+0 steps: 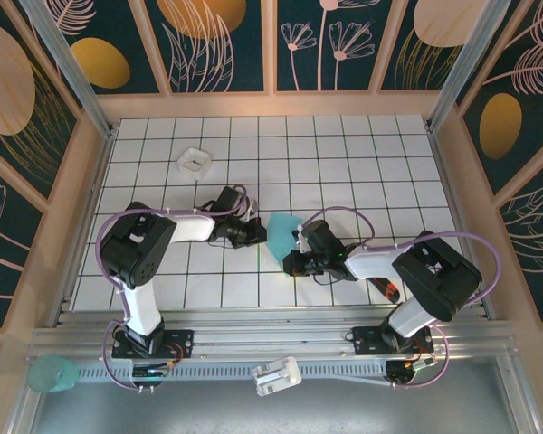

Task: Fold a paper plane with a square sheet of paper (pick it up from the middle)
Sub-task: Third fold the triangle at the center of the table, then fourth fold the wing at the center of the table.

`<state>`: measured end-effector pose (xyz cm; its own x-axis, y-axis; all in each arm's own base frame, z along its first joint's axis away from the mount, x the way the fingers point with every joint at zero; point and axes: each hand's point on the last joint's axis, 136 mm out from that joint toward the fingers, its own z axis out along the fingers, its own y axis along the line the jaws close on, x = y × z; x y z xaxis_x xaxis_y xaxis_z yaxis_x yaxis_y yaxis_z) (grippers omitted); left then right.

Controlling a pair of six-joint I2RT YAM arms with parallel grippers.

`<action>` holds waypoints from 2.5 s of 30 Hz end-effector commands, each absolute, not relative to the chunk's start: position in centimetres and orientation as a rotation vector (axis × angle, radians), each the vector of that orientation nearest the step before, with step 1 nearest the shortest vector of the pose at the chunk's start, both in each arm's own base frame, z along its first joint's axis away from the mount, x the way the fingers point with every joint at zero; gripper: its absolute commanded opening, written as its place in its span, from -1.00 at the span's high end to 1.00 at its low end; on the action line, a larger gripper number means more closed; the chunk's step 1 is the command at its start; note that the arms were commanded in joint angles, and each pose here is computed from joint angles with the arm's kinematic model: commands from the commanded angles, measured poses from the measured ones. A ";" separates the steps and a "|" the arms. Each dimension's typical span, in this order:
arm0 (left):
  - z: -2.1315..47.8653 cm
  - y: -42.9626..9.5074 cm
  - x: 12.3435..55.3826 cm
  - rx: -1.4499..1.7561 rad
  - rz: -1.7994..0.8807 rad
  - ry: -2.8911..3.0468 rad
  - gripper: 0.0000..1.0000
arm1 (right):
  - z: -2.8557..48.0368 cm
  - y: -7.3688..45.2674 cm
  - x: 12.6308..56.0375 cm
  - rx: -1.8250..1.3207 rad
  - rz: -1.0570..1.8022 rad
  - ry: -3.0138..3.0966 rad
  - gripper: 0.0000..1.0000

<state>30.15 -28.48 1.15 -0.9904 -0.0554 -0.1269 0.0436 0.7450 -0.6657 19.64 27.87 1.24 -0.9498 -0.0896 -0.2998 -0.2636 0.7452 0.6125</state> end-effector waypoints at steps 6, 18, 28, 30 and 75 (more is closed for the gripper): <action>-1.0 -23.9 33.5 -0.148 -0.792 2.769 1.00 | -5.5 20.4 14.3 -0.193 0.593 3.040 1.00; 5.3 -23.8 30.9 -0.144 -0.994 2.593 0.37 | 1.5 24.2 15.8 -0.446 0.903 2.761 1.00; 7.3 -28.4 27.2 -0.037 -1.284 2.492 0.20 | 8.1 24.7 22.3 -0.206 1.029 2.467 0.82; 7.1 -28.9 26.9 -0.021 -1.297 2.492 0.18 | 7.4 24.8 22.6 -0.182 1.015 2.500 0.82; 2.6 -31.1 26.5 -0.059 -1.246 2.756 0.11 | 0.2 23.1 22.1 -0.068 0.833 2.697 1.00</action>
